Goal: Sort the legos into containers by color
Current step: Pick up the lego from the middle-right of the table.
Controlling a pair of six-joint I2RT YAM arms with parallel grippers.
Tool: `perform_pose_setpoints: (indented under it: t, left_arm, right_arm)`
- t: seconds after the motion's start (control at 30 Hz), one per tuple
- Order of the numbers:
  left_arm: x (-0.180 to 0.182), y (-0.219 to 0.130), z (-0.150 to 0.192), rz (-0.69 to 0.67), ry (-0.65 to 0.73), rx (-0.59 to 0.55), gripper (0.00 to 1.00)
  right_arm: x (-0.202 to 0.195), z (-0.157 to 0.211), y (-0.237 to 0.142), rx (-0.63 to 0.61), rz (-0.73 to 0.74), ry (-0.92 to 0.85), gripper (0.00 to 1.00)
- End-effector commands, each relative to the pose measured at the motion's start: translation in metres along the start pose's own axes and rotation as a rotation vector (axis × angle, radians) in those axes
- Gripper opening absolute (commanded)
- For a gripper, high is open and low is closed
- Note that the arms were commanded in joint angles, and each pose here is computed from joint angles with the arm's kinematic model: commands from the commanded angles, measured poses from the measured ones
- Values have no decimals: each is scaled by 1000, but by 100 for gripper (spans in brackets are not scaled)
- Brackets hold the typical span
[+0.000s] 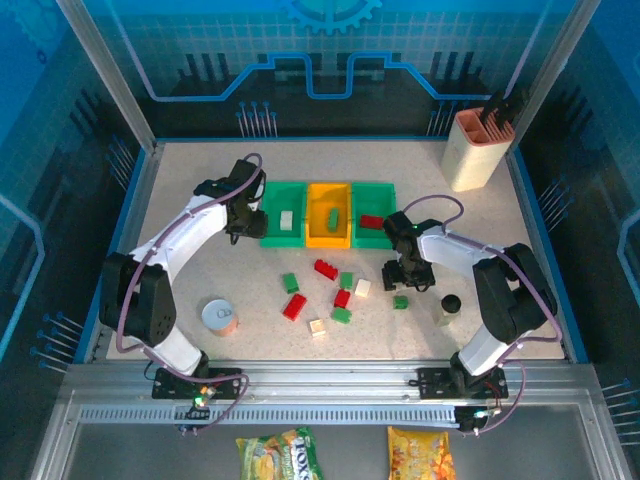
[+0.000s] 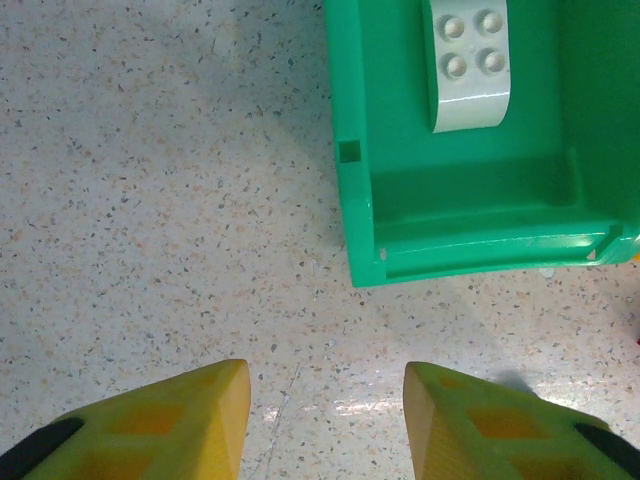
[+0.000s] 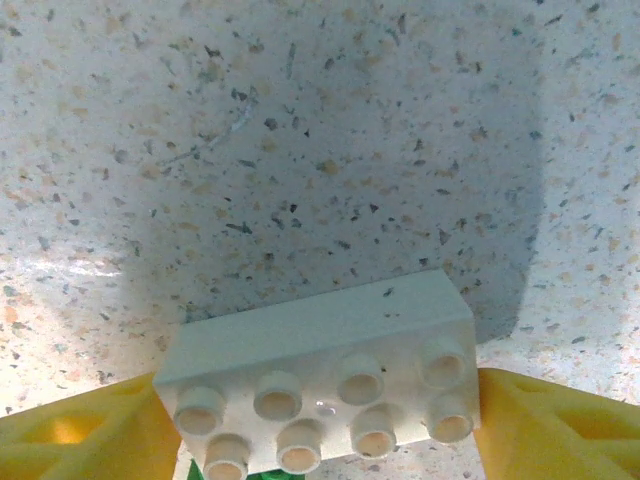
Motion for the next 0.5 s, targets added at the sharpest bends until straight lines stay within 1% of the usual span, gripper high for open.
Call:
perform_pose_setpoints:
  t: [0.0, 0.1, 0.23, 0.33, 0.47]
  left_arm:
    - [7, -2, 2, -20, 6, -7, 45]
    - [8, -5, 3, -27, 2, -9, 45]
    - [13, -14, 4, -46, -9, -9, 45]
    - [23, -18, 10, -69, -46, 31, 46]
    - [34, -24, 20, -53, -102, 28, 46]
  right_arm:
    - [1, 4, 1, 13, 4, -14, 70]
    - [2, 4, -4, 8, 0, -15, 66]
    - [3, 2, -15, -11, -4, -18, 66]
    - [6, -2, -28, -33, -9, -27, 67]
    - [14, -8, -48, -69, -20, -41, 67]
Point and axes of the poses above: each hand's point on the last joint's axis, 136 mm out from that joint toward the fingers, its own y axis out along the fingers, its own x axis along the line the jaws close on, z = x × y, the point moved 4 cm from there along -y, back along the fingers, and after that the axes turned 10 degrees about y, right-handed, at the moved point
